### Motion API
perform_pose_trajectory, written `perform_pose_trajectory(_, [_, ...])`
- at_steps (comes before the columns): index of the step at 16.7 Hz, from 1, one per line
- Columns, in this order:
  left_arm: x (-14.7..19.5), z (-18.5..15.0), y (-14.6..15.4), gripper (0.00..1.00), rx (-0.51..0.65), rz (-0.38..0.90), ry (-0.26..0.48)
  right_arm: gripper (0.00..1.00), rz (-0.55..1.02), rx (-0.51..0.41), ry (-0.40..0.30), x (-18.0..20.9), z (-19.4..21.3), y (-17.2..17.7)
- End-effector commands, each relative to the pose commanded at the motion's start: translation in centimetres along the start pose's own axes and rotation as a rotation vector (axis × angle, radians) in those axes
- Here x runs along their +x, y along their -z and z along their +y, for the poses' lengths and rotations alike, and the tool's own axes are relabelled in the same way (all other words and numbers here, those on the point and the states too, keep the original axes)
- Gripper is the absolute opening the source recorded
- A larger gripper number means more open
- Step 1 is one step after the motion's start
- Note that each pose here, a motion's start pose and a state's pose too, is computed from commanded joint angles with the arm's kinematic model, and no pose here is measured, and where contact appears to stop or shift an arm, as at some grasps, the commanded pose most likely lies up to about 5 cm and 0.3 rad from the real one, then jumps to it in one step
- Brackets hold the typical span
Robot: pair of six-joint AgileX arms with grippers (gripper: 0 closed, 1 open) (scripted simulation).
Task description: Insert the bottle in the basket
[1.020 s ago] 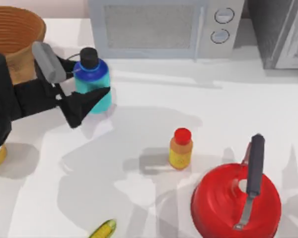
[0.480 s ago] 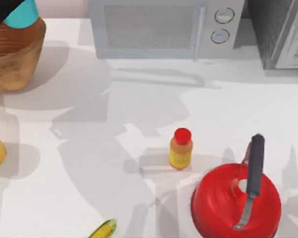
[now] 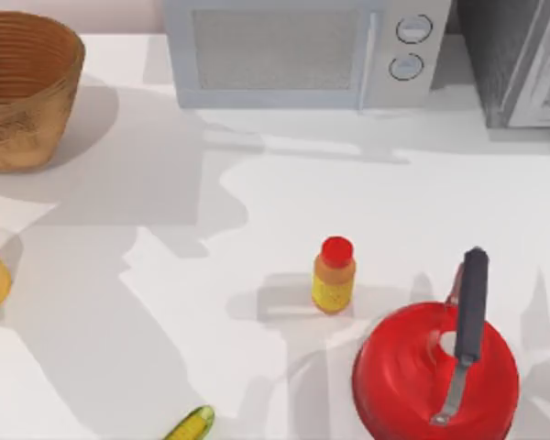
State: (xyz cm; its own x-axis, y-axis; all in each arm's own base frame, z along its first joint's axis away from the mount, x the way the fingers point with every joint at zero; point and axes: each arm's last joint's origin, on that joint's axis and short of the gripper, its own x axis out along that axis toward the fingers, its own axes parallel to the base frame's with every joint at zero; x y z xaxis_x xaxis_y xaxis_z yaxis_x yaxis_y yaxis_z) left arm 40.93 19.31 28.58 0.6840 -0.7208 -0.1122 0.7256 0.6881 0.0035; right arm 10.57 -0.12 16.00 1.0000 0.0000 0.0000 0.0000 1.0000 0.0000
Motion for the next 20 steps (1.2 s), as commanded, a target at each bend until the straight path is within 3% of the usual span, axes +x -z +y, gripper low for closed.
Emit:
perform_pose_trajectory(7, [0.2, 0.0, -0.1, 0.0, 0.009, 0.0, -0.003, 1.0, 0.0, 0.0, 0.0, 0.0, 0.0, 0.0])
perform_pose_trajectory(15, [5.1, 0.2, 2.7, 0.0, 0.002, 0.001, -0.006, 1.0, 0.0, 0.0, 0.0, 0.0, 0.0, 0.0])
perform_pose_trajectory(20, [5.6, 0.1, 3.0, 0.0, 0.001, 0.0, -0.005, 1.0, 0.0, 0.0, 0.0, 0.0, 0.0, 0.0])
